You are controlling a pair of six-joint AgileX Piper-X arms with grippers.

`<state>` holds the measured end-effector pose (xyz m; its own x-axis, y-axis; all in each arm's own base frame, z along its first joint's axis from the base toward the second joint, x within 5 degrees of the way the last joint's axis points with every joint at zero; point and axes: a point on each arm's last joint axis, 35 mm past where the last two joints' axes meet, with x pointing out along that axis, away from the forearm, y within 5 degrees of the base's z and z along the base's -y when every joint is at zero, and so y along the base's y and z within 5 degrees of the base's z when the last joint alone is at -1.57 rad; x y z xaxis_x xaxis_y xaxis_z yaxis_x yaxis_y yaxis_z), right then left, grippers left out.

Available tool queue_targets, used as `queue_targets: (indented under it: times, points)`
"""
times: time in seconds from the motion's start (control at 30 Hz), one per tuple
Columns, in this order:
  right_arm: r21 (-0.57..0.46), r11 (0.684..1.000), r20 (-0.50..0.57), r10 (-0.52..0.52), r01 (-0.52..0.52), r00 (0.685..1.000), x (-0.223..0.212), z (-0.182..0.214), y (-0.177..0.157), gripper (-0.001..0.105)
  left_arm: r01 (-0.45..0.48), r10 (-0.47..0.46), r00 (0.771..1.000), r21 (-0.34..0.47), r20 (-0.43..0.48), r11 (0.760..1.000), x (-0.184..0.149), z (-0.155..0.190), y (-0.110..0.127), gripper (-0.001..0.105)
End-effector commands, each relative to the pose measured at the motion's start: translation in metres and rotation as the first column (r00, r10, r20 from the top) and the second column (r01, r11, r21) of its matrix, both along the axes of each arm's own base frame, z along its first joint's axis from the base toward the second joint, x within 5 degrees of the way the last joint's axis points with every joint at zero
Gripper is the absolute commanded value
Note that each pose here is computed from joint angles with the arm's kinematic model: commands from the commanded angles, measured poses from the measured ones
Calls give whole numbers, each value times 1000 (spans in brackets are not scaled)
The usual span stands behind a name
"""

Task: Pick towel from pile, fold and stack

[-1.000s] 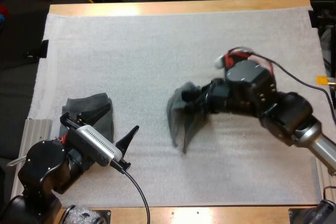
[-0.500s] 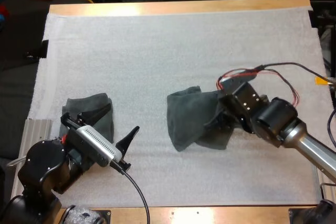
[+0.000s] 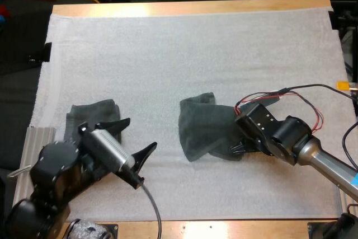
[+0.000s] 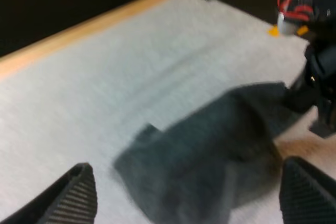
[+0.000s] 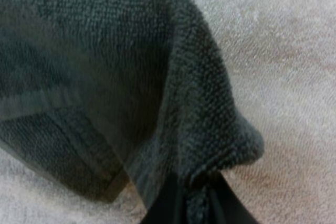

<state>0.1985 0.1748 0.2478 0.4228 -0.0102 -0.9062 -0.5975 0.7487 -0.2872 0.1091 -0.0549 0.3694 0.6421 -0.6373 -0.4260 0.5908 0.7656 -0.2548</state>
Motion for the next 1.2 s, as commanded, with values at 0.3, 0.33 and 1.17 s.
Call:
queue_targets:
  times: [0.3,0.33,1.17]
  points:
    - [-225,966,150,-97,129,984,-1,5,-15,1,171,-198,943,-119,-267,978,32,-23,-21,70]
    - [-242,961,154,-98,133,983,-2,5,-16,1,178,-206,938,-123,-278,976,34,-24,-22,70]
    - [-84,990,165,-94,109,982,3,25,-8,1,218,-283,844,-189,-455,957,63,-52,-37,69]
